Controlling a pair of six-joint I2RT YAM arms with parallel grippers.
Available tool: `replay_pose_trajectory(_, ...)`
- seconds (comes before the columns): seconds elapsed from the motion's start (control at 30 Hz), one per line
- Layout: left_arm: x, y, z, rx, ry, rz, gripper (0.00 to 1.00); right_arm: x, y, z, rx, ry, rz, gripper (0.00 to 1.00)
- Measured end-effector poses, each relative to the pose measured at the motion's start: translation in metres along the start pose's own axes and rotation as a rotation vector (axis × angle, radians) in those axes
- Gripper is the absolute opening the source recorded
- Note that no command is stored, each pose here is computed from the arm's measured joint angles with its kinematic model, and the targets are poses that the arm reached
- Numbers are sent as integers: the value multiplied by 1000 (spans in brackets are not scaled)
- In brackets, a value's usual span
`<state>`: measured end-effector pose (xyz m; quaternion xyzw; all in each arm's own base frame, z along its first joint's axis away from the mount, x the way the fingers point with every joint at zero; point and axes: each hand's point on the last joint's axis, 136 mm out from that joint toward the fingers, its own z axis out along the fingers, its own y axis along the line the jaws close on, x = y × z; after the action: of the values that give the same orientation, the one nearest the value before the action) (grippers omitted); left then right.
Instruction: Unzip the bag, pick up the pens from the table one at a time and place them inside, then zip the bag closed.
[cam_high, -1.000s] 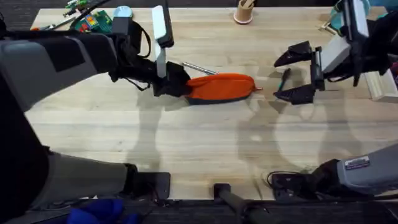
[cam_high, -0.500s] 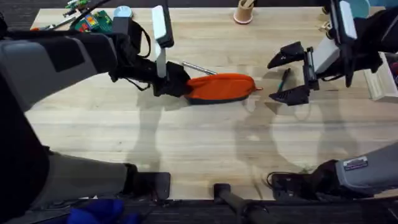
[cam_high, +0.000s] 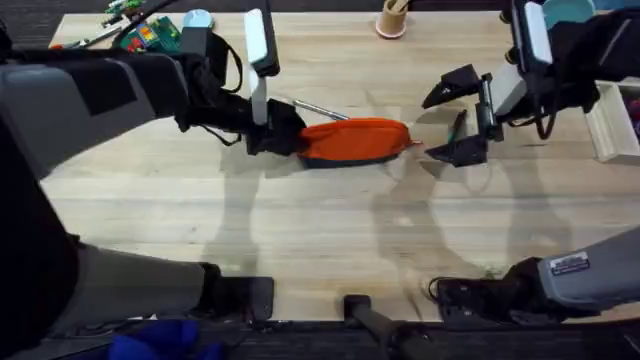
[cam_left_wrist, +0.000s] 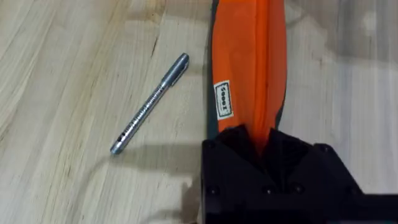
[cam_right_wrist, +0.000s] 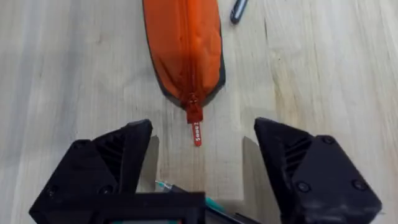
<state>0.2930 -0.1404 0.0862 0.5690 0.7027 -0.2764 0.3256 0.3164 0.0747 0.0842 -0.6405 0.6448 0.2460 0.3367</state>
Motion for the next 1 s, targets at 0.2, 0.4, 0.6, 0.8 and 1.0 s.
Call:
replay_pose_trajectory(0.2,0,0,0,0,0,0,43,1,-4,3,8,19,16,995)
replay_pose_trajectory(0.4,0,0,0,0,0,0,43,4,-13,6,36,25,19,996)
replay_pose_trajectory(0.6,0,0,0,0,0,0,43,13,-9,25,-11,19,51,996)
replay_pose_trajectory(0.8,0,0,0,0,0,0,43,17,-5,44,-53,15,65,995)
replay_pose_trajectory(1.0,0,0,0,0,0,0,43,15,-2,53,-74,13,55,995)
